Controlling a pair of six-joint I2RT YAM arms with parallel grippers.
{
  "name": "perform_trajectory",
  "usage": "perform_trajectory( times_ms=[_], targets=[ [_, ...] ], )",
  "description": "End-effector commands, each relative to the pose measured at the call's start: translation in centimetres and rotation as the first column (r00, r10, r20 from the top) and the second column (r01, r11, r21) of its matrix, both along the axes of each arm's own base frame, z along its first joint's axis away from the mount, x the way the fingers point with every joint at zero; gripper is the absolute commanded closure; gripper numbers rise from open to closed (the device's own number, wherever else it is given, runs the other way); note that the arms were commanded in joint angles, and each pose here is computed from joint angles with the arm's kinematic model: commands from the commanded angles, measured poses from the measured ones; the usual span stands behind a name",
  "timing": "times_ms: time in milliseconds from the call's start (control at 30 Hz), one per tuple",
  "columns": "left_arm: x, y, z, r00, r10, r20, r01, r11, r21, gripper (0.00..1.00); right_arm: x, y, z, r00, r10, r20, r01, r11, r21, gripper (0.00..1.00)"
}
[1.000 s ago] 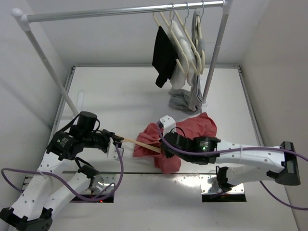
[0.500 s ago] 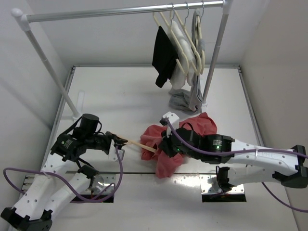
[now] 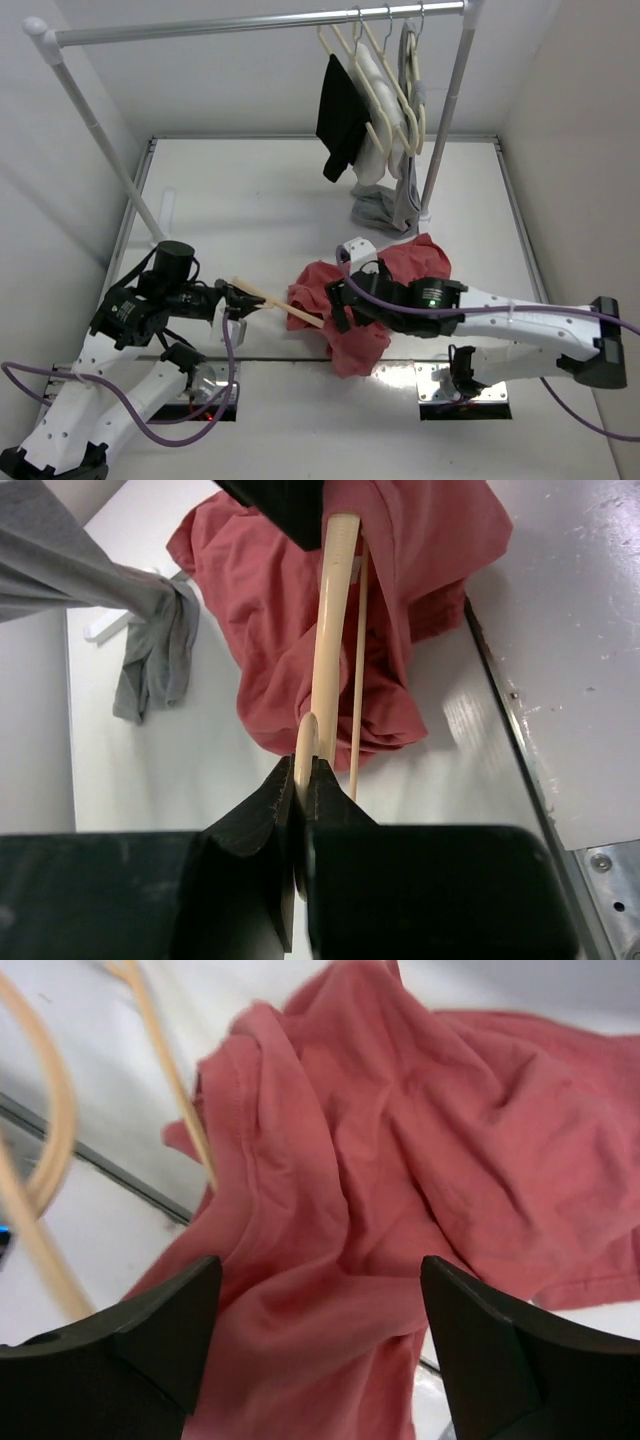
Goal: Place the t-shirt on the hanger
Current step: Place tshirt on hanger
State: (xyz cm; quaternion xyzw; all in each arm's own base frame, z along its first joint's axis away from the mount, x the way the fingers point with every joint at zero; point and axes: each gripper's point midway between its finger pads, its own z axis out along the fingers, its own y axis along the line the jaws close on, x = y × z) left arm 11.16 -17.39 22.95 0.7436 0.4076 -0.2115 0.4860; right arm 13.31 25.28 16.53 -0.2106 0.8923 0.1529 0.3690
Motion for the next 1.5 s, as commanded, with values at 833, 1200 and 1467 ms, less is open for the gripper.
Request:
perform_trajectory(
  times_ms=[833, 1200, 1467],
  targets=[
    [2.4, -1.0, -1.0, 0.998, 0.033, -0.053, -0.033, 0.999, 0.012, 1.00, -2.9, 1.7, 0.4, 0.923, 0.354, -0.151, -0.379, 0.907, -0.186, 0.00],
    [2.1, -1.4, 0.5, 0.998, 0.019, -0.052, -0.020, 0.999, -0.029, 1.00, -1.1, 3.8, -3.8, 0.932, 0.353, -0.078, -0.361, 0.921, -0.145, 0.18],
    [1.1, -2.0, 0.9, 0.994, -0.020, -0.105, 0.012, 0.997, -0.072, 1.00, 0.3, 7.1, -1.4, 0.906, 0.420, 0.045, -0.416, 0.906, -0.083, 0.77]
  ],
)
